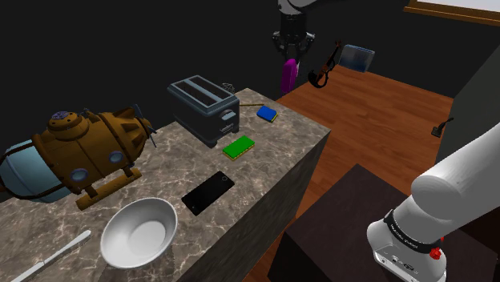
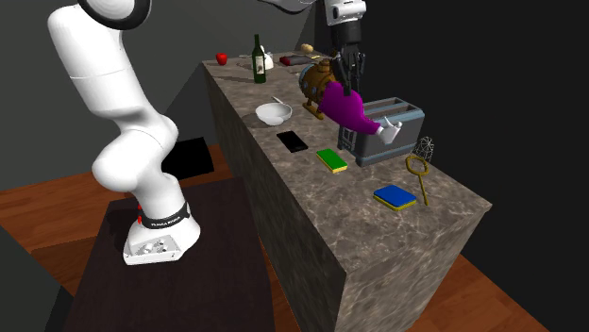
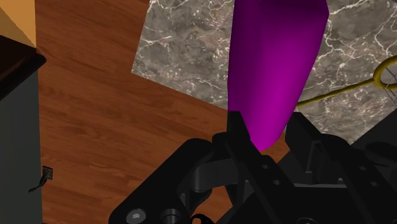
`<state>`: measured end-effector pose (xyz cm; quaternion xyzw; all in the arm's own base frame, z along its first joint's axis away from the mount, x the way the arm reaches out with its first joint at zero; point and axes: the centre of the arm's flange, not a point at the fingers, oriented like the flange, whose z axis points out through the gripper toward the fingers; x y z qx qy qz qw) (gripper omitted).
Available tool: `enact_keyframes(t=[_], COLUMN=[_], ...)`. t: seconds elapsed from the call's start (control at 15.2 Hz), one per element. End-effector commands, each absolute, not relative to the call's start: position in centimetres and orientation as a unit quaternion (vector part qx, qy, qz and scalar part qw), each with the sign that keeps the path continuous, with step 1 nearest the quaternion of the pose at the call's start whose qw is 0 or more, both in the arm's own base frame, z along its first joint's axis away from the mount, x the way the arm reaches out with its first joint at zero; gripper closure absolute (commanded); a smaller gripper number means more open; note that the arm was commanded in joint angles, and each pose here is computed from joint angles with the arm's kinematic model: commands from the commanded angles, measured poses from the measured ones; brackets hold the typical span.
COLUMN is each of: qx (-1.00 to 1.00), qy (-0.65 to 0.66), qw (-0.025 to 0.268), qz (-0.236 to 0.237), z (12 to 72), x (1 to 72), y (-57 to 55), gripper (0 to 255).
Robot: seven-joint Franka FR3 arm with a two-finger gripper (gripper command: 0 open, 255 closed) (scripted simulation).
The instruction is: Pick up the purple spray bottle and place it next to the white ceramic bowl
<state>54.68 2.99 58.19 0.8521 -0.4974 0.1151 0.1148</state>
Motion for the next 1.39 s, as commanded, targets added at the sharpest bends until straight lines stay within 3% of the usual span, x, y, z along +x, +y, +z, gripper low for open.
enact_keyframes(t=[0.0,0.26,1.32], qx=[0.852,0.852,0.852], qy=[-0.497,-0.497,-0.497], qw=[0.115,0.115,0.115], qz=[0.115,0.115,0.115], z=[59.3,61.3,55.1], x=[54.6,54.6,47.9], y=[3.0,3.0,22.0], gripper=[255,255,255])
